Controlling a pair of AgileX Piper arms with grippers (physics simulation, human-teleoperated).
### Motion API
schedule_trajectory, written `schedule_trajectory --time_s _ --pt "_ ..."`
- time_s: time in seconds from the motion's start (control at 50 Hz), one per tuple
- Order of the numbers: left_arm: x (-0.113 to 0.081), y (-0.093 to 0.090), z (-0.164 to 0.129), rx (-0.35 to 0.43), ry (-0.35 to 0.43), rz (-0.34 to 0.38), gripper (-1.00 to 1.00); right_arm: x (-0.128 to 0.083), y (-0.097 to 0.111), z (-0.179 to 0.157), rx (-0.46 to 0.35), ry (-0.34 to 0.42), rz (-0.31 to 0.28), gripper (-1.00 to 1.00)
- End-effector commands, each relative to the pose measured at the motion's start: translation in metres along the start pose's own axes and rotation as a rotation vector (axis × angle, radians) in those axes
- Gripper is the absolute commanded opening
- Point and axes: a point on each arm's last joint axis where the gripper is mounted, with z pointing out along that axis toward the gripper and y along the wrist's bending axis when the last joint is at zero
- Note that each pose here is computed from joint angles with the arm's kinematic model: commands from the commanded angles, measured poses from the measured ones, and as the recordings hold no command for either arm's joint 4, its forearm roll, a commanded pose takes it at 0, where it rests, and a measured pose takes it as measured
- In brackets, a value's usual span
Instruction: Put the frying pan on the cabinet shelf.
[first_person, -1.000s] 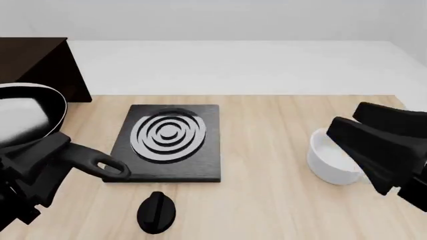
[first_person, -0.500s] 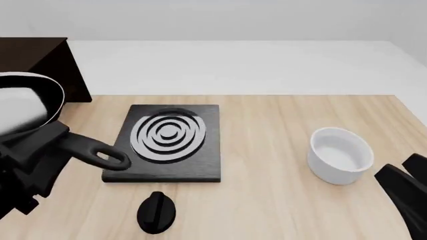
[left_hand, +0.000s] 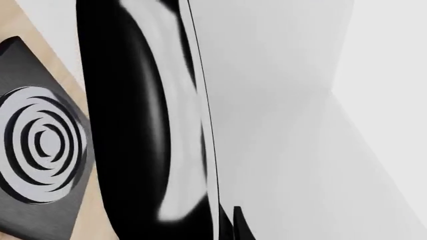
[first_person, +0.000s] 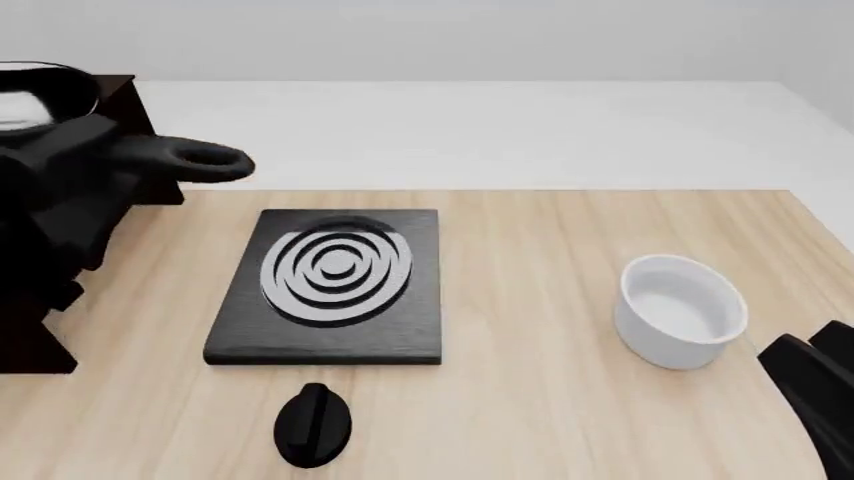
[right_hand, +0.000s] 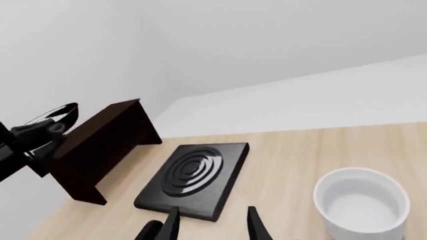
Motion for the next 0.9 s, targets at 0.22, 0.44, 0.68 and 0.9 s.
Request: schedule_trajectory --time_s 0.22,0.44,0.68,0.9 --pt "-0.035 -0.018 0.061 -0.005 -0.160 0.143 -1.00 0.003 -0.001 0.007 -0.007 0.013 0.069 1.00" --pt "-0.051 -0.002 0.082 -0.013 -0.226 0.071 -1.00 0.004 0.000 0.014 -0.016 0.023 0.073 1.00" --pt "-0.075 0.004 0.100 -0.049 -0.302 0.097 -1.00 0.003 0.000 0.018 -0.011 0.026 0.079 1.00" --pt "-0.095 0.011 0.106 -0.092 -0.360 0.118 -1.00 0.002 0.000 0.021 -0.011 0.030 0.079 1.00"
